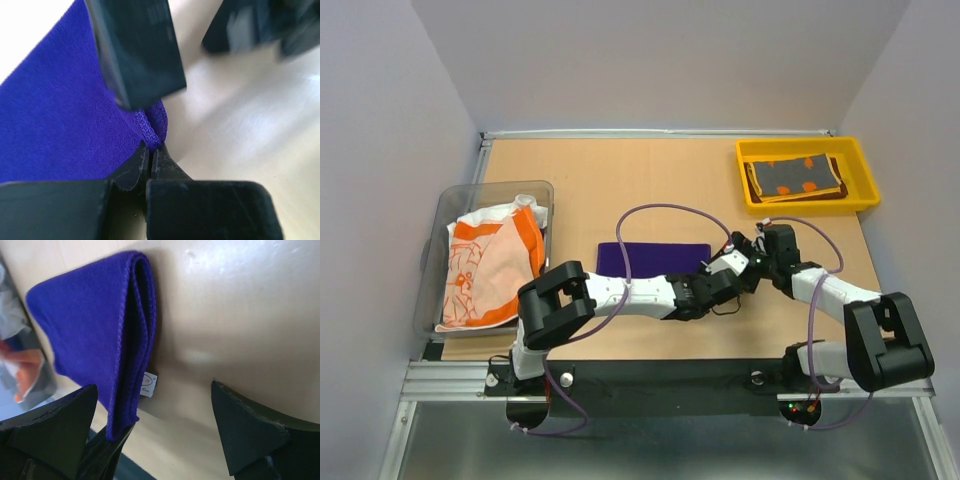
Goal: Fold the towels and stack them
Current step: Neatly place the folded towel into the bin
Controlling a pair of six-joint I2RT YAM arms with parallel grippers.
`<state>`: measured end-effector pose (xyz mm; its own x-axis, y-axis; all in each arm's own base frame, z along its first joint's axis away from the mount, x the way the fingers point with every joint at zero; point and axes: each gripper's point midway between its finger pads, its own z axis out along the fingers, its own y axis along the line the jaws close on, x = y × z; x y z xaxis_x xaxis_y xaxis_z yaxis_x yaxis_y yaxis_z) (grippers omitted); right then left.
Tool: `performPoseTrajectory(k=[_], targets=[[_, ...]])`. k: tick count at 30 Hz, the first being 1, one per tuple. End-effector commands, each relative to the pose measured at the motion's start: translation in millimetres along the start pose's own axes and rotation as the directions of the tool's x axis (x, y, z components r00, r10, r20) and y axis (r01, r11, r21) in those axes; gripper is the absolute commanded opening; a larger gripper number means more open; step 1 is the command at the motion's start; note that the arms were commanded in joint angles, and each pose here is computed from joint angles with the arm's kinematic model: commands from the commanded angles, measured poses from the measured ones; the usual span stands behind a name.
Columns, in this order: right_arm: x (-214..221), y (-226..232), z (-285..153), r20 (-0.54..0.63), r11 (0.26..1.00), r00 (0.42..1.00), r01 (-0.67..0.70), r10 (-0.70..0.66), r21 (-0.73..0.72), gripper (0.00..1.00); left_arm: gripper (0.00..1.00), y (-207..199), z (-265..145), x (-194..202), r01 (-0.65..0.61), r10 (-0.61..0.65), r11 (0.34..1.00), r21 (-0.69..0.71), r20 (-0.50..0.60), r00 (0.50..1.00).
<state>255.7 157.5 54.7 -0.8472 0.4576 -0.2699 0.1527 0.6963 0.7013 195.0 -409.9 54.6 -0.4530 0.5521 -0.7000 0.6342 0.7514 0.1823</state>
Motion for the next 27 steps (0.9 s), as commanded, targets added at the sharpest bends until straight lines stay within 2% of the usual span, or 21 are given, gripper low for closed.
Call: performPoseTrajectory(k=[1, 6, 12, 14, 17, 23, 24, 26, 27], targets=[[-5.7, 28.7, 6.8, 0.002, 0.984, 0.999, -0.044, 0.045, -0.174, 1.00, 0.00, 2.3, -14.9, -34.4, 0.057, -0.059, 0.998, 0.023, 0.098, 0.993], [9.6, 12.3, 23.1, -0.044, 0.980, 0.991, -0.128, 0.122, -0.155, 1.00, 0.00, 0.2, -15.0, -34.8, 0.060, -0.063, 0.998, 0.033, 0.096, 0.993], [22.7, 8.6, 43.2, -0.100, 0.978, 0.987, -0.143, 0.129, -0.149, 0.99, 0.00, 0.1, -15.7, -38.4, 0.062, -0.065, 0.997, 0.034, 0.099, 0.993], [27.0, 10.2, 49.0, -0.112, 0.980, 0.986, -0.136, 0.120, -0.144, 0.98, 0.00, -1.5, -15.8, -39.6, 0.063, -0.066, 0.997, 0.037, 0.100, 0.993], [27.1, 12.9, 54.3, -0.118, 0.978, 0.985, -0.141, 0.124, -0.152, 0.90, 0.00, -2.9, -14.3, -40.5, 0.067, -0.070, 0.997, 0.040, 0.095, 0.993], [17.6, 24.2, 56.9, -0.119, 0.980, 0.991, -0.087, 0.066, -0.178, 0.61, 0.00, -11.3, -5.0, -40.8, 0.079, -0.083, 0.996, 0.052, 0.077, 0.994], [14.7, 24.8, 57.8, -0.110, 0.982, 0.993, -0.063, 0.044, -0.176, 0.49, 0.00, -12.7, -1.0, -38.7, 0.076, -0.079, 0.996, 0.054, 0.068, 0.995], [8.0, 25.2, 60.3, -0.101, 0.987, 0.995, -0.026, 0.010, -0.156, 0.32, 0.00, -16.7, 0.4, -43.3, 0.082, -0.087, 0.994, 0.065, 0.072, 0.994], [4.1, 24.9, 61.5, -0.099, 0.990, 0.995, -0.023, 0.009, -0.138, 0.16, 0.02, -18.6, 1.3, -45.9, 0.086, -0.091, 0.994, 0.068, 0.075, 0.993]])
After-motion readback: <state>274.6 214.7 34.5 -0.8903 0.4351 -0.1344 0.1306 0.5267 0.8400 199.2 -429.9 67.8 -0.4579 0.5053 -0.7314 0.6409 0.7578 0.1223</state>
